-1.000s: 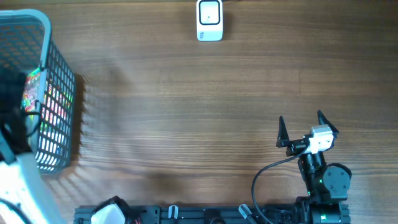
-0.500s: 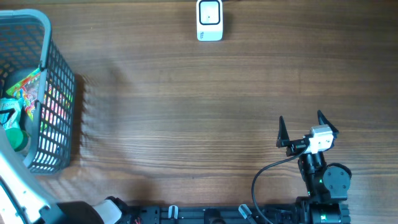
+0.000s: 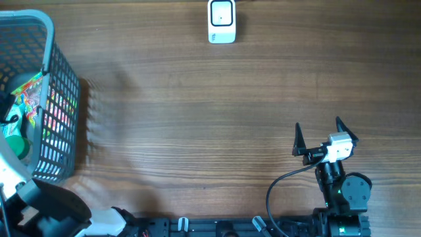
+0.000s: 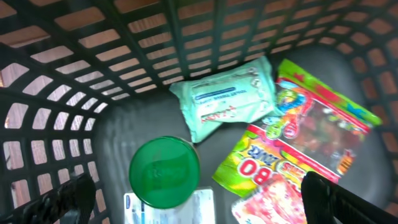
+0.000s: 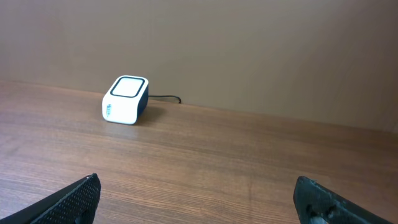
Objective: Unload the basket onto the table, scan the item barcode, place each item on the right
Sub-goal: 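Reach the left gripper into the basket and grasp the green-lidded jar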
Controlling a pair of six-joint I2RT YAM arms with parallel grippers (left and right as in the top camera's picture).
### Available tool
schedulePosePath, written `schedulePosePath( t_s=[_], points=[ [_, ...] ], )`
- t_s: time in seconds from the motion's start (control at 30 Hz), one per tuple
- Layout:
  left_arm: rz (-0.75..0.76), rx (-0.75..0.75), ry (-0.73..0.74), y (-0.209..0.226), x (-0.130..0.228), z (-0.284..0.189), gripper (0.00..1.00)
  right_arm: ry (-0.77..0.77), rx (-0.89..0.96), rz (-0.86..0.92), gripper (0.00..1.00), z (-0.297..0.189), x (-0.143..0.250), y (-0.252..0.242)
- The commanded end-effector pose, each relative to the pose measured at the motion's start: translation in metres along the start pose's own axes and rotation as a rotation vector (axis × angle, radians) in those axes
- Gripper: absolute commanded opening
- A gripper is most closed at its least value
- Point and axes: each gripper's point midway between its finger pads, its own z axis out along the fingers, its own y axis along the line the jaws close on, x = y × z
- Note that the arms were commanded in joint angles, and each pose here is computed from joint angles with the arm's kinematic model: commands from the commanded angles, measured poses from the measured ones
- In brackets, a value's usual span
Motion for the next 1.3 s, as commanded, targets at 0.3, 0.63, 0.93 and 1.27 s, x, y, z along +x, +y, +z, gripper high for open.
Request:
schedulePosePath(
  t_s=[0.3, 0.63, 0.93, 1.27],
  points=[
    [-0.017, -0.016, 0.182, 0.011, 0.023, 0.065, 1.00, -0.004, 0.011, -0.010, 1.00, 0.000, -0.001, -0.002],
    [0.000, -0.048, 0.250, 0.011, 0.039, 0.087, 1.00, -0.005, 0.011, -0.010, 1.00, 0.000, -0.001, -0.002],
    [0.003, -0.059, 0.272, 0.016, 0.056, 0.100, 1.00, -0.005, 0.011, -0.010, 1.00, 0.000, -0.001, -0.002],
    [0.002, -0.058, 0.269, 0.018, 0.073, 0.118, 1.00, -0.005, 0.011, -0.010, 1.00, 0.000, -0.001, -0.002]
  ],
)
